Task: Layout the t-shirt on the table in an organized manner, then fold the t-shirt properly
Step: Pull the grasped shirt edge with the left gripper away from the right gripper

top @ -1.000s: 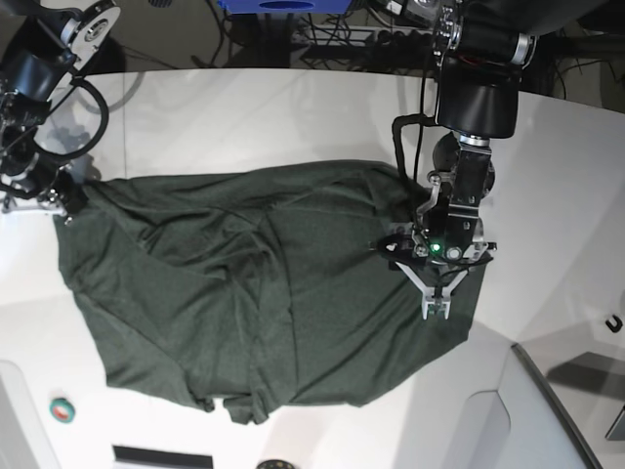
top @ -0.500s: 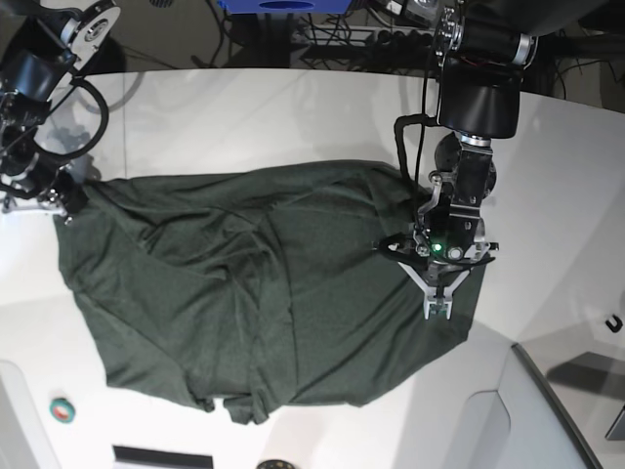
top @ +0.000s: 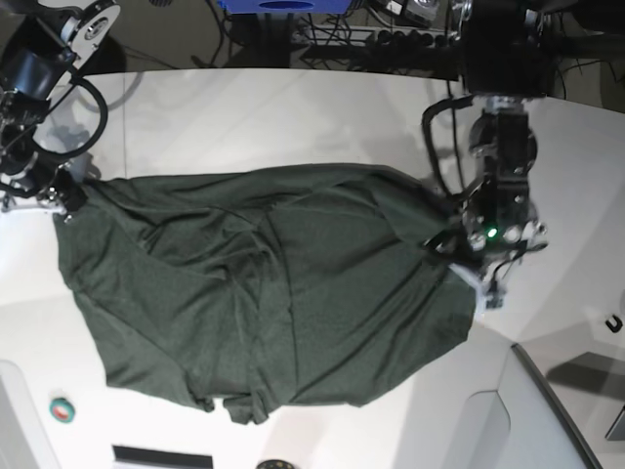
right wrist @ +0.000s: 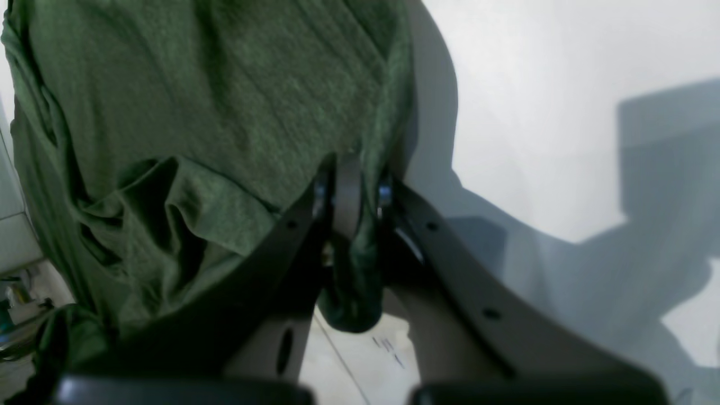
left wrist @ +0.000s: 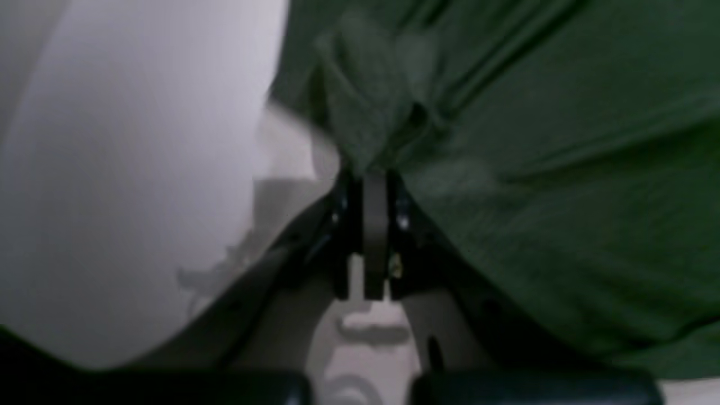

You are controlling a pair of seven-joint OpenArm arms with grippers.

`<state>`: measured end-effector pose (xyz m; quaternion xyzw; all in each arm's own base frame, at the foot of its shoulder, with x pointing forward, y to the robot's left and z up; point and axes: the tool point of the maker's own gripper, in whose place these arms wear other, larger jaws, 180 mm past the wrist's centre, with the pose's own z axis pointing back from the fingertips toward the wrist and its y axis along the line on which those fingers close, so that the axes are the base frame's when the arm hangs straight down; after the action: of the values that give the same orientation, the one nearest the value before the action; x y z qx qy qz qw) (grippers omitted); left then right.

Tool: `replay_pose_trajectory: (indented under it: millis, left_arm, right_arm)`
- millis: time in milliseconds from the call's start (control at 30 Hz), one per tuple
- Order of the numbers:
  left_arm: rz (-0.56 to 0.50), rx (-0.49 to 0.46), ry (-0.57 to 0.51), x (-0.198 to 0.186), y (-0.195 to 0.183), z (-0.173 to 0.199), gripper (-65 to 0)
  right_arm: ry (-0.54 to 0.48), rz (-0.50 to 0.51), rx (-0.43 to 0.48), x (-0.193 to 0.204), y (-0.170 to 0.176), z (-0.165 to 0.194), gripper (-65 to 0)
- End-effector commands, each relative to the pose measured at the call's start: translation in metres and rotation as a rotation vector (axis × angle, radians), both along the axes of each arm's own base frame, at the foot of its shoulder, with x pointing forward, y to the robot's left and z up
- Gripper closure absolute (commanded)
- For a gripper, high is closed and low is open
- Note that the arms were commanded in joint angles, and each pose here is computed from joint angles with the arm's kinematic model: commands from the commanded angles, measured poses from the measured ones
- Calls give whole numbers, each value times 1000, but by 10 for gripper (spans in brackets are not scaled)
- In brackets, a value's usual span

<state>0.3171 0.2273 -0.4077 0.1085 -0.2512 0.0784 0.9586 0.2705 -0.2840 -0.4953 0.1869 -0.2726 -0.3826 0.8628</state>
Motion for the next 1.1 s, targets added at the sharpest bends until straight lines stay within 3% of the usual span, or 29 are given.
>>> replay_pose_trajectory:
  millis: [0, 167, 333, 500, 867, 1067]
  left_arm:
    - [15, 19, -29, 1, 11, 9, 0]
    - [148, 42, 27, -53, 58, -4, 0]
    - [134, 53, 151, -108, 73, -30, 0]
    - [172, 61, 191, -132, 84, -36, 0]
    - [179, 58, 254, -161, 82, -48, 0]
    - [181, 36, 273, -172, 72, -55, 0]
  right_arm:
    - [-31, -12, -45, 3, -17, 13, -2]
    - [-63, 29, -161, -10, -31, 47, -2]
    - [-48, 64, -227, -27, -37, 63, -2]
    - [-36, 67, -226, -30, -37, 59, -2]
    - [61, 43, -119, -53, -25, 18, -3]
    - [128, -132, -77, -69, -38, 10, -11]
